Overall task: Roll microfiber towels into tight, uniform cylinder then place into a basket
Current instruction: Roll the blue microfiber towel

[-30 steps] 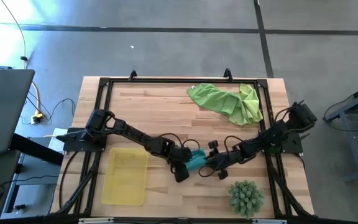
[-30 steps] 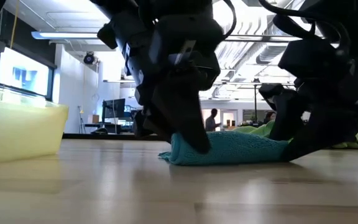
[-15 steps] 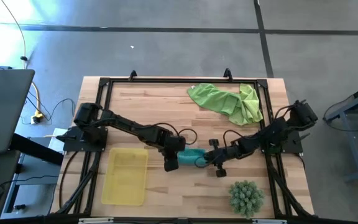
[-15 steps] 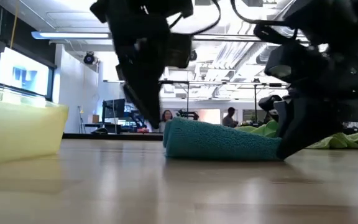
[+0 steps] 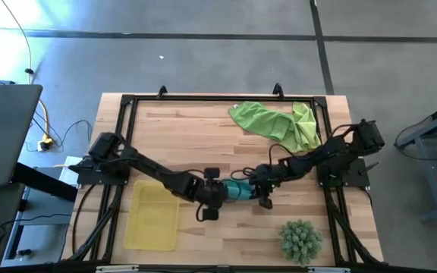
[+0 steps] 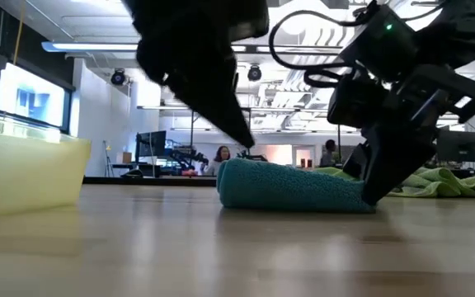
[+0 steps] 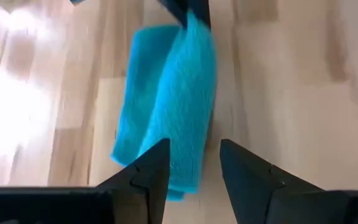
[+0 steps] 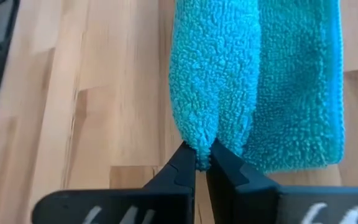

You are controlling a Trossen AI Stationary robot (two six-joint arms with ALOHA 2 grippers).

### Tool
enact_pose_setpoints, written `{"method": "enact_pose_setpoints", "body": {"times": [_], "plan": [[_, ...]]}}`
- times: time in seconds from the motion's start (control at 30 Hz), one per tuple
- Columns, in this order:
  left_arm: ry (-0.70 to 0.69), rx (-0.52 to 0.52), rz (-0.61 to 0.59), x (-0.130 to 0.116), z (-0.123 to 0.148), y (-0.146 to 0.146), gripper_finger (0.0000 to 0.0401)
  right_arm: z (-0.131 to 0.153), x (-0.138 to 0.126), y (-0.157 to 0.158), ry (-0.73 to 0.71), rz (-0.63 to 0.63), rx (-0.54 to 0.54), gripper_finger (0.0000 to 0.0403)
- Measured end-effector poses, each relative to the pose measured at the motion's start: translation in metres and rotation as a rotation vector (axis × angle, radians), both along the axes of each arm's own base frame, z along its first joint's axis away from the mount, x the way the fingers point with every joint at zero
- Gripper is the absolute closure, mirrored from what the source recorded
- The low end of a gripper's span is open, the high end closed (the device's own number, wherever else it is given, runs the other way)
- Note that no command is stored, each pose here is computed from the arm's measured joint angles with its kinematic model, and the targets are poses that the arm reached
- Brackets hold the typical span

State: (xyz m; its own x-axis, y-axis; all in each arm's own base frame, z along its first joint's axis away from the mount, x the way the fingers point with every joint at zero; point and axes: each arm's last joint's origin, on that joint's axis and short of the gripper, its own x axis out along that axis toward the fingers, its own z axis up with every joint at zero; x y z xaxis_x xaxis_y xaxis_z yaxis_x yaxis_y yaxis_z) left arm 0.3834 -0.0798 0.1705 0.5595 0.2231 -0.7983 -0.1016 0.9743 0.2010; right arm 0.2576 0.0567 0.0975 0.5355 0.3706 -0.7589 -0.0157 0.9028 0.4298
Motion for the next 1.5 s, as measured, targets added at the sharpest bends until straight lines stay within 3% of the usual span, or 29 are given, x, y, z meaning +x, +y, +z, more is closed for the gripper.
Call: {"method": "enact_pose_setpoints", "body": {"times": [0.13, 0.37, 0.43, 0.6, 0.8, 0.97, 1.13, 1.5], "plan": [[0.054, 0.0, -0.017, 0.003, -0.018, 0.0, 0.0257, 0.0, 0.001, -0.002, 0.003, -0.008, 0.015, 0.0399], [0.114, 0.095, 0.024, 0.006, -0.042, 0.008, 0.0218, 0.0, 0.001, -0.003, 0.003, -0.005, 0.022, 0.0399], [0.142, 0.042, 0.016, 0.005, -0.044, 0.009, 0.0212, 0.0, 0.001, -0.002, 0.003, -0.004, 0.023, 0.0399], [0.164, -0.235, 0.07, 0.006, -0.043, 0.013, 0.0221, 0.0, 0.001, -0.003, -0.021, 0.032, -0.003, 0.0387], [0.173, -0.341, 0.109, 0.006, -0.043, 0.015, 0.0261, 0.007, 0.001, -0.007, -0.078, 0.077, -0.059, 0.0329], [0.189, -0.523, 0.199, 0.009, -0.044, 0.031, 0.0301, 0.017, -0.003, -0.009, -0.113, 0.121, -0.108, 0.0283], [0.209, -0.661, 0.23, 0.011, -0.044, 0.045, 0.0332, 0.03, -0.009, -0.007, -0.166, 0.208, -0.17, 0.0262], [0.208, -0.759, 0.292, 0.012, -0.045, 0.068, 0.0341, 0.051, -0.02, 0.035, -0.396, 0.372, -0.55, 0.0258]]}}
